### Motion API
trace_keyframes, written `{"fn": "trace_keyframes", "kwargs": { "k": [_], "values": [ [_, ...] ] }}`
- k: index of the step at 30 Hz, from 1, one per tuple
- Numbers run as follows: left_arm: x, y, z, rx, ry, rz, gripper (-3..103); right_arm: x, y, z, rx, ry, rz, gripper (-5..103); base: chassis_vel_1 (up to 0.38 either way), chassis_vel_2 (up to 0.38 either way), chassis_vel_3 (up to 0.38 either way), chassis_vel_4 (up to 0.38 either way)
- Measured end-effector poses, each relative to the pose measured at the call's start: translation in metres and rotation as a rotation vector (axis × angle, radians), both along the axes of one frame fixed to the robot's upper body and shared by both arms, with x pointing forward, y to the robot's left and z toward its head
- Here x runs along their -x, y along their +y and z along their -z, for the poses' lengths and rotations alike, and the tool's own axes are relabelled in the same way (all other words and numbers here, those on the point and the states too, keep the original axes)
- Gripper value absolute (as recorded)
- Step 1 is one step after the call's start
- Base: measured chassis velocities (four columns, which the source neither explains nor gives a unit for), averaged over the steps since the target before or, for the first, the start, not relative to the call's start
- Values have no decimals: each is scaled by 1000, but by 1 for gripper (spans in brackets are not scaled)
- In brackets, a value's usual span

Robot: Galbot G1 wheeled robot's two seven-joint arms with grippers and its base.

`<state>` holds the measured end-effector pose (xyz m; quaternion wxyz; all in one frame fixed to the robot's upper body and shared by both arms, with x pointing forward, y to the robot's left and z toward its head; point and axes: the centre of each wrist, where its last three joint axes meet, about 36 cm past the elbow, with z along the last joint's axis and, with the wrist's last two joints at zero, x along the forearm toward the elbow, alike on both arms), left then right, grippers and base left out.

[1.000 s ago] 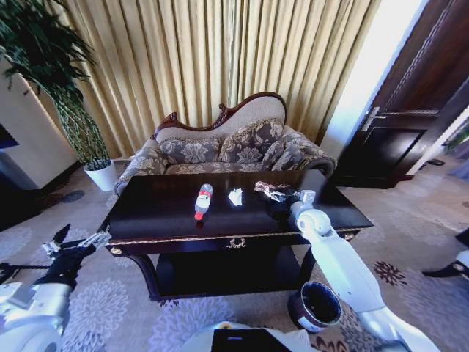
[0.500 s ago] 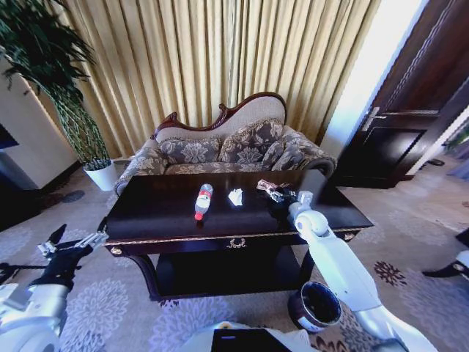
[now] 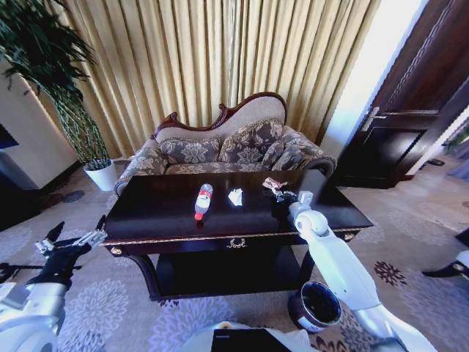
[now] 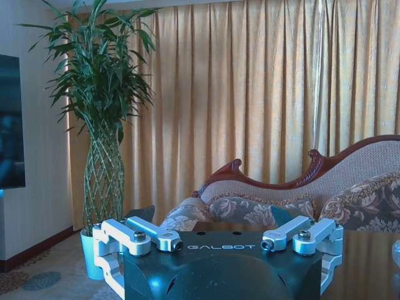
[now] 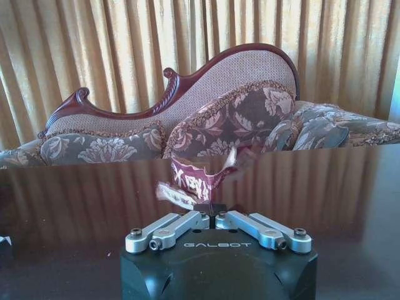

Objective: Move to the front of the table and place the trash on the table into the trash bin.

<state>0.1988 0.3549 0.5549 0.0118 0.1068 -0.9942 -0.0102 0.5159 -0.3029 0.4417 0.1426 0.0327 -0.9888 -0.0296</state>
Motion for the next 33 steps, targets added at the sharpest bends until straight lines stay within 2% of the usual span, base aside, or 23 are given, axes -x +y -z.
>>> {"fn": "trace_keyframes", "kwargs": {
  "k": [7,12,15,20,23,33],
  "values": [
    [0,0,0,2,-1,-3,100,3,-2,-2,-2,-12,3,0,0,0,0,0],
    [0,0,0,3,-3,-10,100,14,-2,-11,-14,-59,1,0,0,0,0,0],
    [0,0,1,9,-6,-17,100,39,-2,-26,-36,-133,-36,0,0,0,0,0],
    [1,-1,2,17,-6,-20,100,72,2,-43,-46,-191,-68,0,0,0,0,0],
    [0,-2,2,22,-5,-17,100,106,6,-64,-41,-245,-77,0,0,0,0,0],
    [-3,-2,0,29,-11,11,100,161,11,-62,9,-263,-29,0,0,0,0,0]
  ]
}}
